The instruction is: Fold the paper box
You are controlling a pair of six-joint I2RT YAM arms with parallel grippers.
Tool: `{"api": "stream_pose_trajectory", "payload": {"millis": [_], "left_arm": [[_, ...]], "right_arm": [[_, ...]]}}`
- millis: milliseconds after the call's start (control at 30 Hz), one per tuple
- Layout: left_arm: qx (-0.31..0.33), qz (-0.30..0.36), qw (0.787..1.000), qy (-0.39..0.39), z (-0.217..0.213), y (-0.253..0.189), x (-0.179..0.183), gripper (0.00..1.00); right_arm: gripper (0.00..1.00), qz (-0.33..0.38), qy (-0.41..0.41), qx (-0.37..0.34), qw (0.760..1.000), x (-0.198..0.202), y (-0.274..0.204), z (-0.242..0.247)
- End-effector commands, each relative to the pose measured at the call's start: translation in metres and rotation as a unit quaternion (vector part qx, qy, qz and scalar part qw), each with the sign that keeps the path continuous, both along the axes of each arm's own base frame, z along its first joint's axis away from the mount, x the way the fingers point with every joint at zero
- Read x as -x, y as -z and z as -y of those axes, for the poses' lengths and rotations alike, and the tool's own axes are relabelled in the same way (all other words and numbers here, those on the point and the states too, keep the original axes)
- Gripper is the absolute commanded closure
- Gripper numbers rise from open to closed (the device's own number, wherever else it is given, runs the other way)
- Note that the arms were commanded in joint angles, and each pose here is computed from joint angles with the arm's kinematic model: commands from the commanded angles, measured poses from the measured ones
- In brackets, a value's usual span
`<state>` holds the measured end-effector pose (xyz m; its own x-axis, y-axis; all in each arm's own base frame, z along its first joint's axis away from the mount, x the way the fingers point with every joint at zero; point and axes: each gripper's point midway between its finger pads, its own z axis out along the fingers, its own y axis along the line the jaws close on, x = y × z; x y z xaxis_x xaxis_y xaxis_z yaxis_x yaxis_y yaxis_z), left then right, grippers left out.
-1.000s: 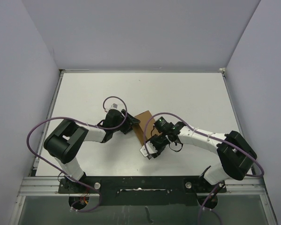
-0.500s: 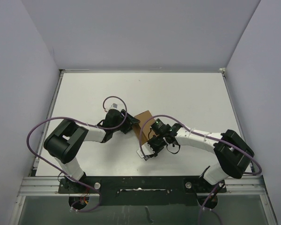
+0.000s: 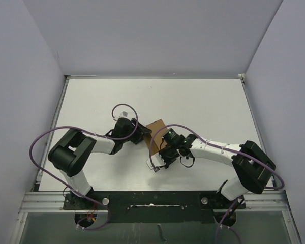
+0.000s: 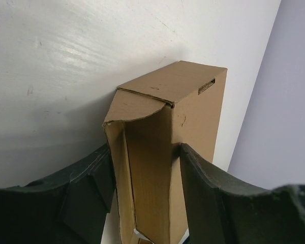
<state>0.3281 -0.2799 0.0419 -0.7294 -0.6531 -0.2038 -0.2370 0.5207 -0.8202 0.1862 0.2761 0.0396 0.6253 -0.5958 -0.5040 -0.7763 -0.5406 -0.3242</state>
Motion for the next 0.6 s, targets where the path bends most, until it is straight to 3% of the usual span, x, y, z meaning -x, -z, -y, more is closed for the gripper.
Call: {"api": "stream_pose_trajectory", "payload": {"millis": [0,567], "left_arm": [[-0.019,-0.018,1.0,0.015,0.001,0.015,0.003,0.52],[-0.022,-0.026,0.999,0.026,0.006,0.017,0.001,0.52]], "right_arm": [[0.97,0.045,0.016,-0.027,0.999,-0.02,-0.022,-0.013],[0.98,0.061,-0.003,-0.02,0.998,-0.027,-0.035,-0.021]]}}
